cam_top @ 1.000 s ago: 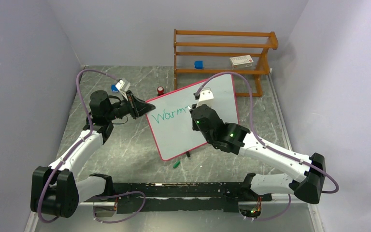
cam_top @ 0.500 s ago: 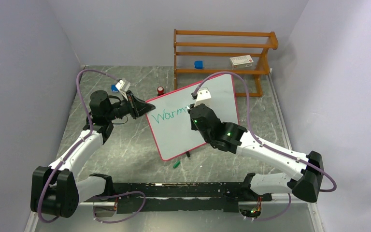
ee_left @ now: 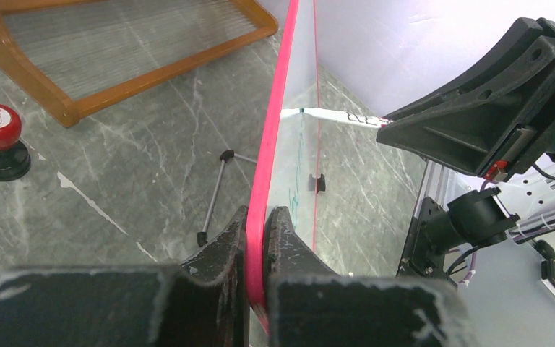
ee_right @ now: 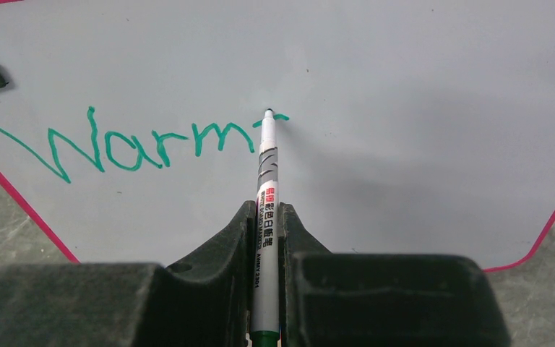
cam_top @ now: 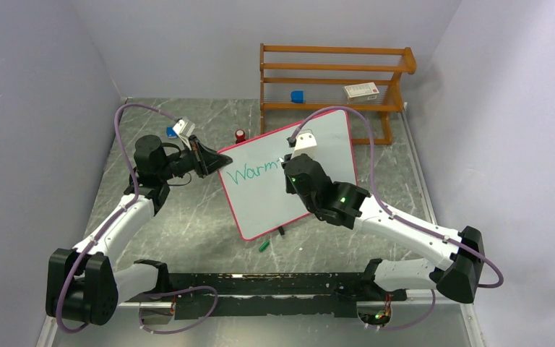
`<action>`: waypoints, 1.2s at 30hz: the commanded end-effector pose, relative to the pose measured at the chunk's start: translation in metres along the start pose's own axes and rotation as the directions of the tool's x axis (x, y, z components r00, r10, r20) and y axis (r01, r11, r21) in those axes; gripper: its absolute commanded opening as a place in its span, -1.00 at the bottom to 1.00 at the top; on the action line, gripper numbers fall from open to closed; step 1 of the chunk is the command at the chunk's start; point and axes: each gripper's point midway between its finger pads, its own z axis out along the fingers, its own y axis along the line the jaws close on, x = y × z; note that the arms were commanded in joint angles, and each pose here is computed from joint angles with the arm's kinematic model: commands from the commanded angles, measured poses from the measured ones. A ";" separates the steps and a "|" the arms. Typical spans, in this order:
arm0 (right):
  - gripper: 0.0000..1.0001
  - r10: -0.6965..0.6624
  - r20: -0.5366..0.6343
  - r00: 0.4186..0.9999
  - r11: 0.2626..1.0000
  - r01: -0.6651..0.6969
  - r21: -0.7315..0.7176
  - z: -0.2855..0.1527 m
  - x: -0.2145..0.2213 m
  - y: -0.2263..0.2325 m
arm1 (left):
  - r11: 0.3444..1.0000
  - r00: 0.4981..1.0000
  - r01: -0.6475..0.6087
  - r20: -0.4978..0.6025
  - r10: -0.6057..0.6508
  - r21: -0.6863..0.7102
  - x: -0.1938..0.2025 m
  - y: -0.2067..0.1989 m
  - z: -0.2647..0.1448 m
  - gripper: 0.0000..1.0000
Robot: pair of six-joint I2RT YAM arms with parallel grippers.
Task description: Write a sentence on the whiteboard
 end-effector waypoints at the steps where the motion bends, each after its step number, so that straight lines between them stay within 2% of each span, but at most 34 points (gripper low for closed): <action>1: -1.00 0.031 0.048 0.998 1.000 -0.032 0.002 0.002 -0.020 -0.001 | 0.993 0.991 -0.050 -0.129 0.036 -0.107 0.048 0.034 -0.001 -0.90; 20: -1.00 0.005 -0.072 0.997 1.000 -0.006 -0.003 0.001 0.018 -0.004 | 0.993 0.991 -0.053 -0.129 0.039 -0.109 0.047 0.034 -0.001 -0.90; 36: -1.00 0.000 -0.116 0.993 1.000 -0.002 -0.011 -0.001 0.034 -0.006 | 0.993 0.991 -0.052 -0.132 0.038 -0.109 0.048 0.035 -0.001 -0.90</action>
